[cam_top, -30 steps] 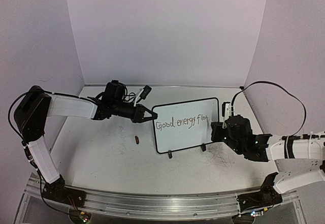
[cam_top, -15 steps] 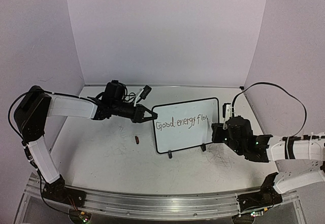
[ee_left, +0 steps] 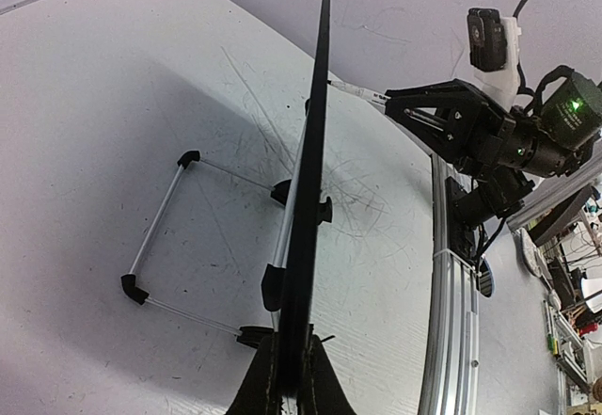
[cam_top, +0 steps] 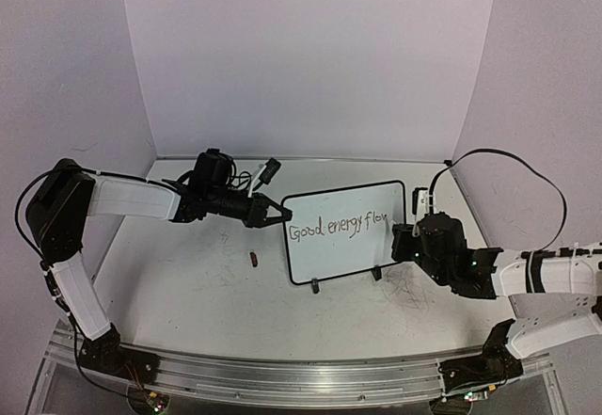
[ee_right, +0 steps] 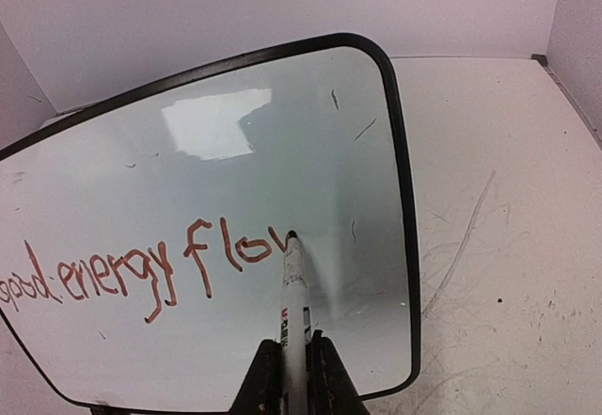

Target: Write a sentence on the whiteboard

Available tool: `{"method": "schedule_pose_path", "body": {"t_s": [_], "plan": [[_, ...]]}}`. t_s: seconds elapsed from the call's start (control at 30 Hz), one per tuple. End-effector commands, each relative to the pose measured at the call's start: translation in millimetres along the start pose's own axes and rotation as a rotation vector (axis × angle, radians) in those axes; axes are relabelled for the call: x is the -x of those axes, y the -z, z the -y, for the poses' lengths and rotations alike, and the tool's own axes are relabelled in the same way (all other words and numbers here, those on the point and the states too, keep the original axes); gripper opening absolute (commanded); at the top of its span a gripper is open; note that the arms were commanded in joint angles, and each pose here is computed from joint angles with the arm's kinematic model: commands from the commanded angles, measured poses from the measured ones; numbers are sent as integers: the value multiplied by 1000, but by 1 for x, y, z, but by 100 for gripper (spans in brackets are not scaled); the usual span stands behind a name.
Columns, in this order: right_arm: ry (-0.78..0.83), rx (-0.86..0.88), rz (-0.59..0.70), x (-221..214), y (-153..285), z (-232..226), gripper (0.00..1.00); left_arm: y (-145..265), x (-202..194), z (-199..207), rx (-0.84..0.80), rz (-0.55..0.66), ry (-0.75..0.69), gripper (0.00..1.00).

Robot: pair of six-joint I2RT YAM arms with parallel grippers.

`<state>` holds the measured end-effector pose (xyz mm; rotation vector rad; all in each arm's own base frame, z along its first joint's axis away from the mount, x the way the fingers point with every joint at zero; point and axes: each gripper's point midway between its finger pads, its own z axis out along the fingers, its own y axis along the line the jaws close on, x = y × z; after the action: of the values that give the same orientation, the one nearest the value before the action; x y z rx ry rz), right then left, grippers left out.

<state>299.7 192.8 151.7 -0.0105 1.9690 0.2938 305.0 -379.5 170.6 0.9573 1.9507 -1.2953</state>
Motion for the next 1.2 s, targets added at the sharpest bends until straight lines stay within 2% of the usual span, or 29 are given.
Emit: {"method": "schedule_pose_path", "body": {"t_s": [0.0,0.57,0.8,1.17], "plan": [[-24,-14,67,25,0,-3,0,1,-7,-2,46,-22,-17,0],[-51,-10,-37,-17,1,9,0,2,-6,-2,47,-20,-18,0],[-49,-20,-27,-13,1,10,0,2,-6,-1,46,-20,-17,0],[-30,-40,44,16,-5,2,0,2,-5,-1,48,-19,-19,0]]}}
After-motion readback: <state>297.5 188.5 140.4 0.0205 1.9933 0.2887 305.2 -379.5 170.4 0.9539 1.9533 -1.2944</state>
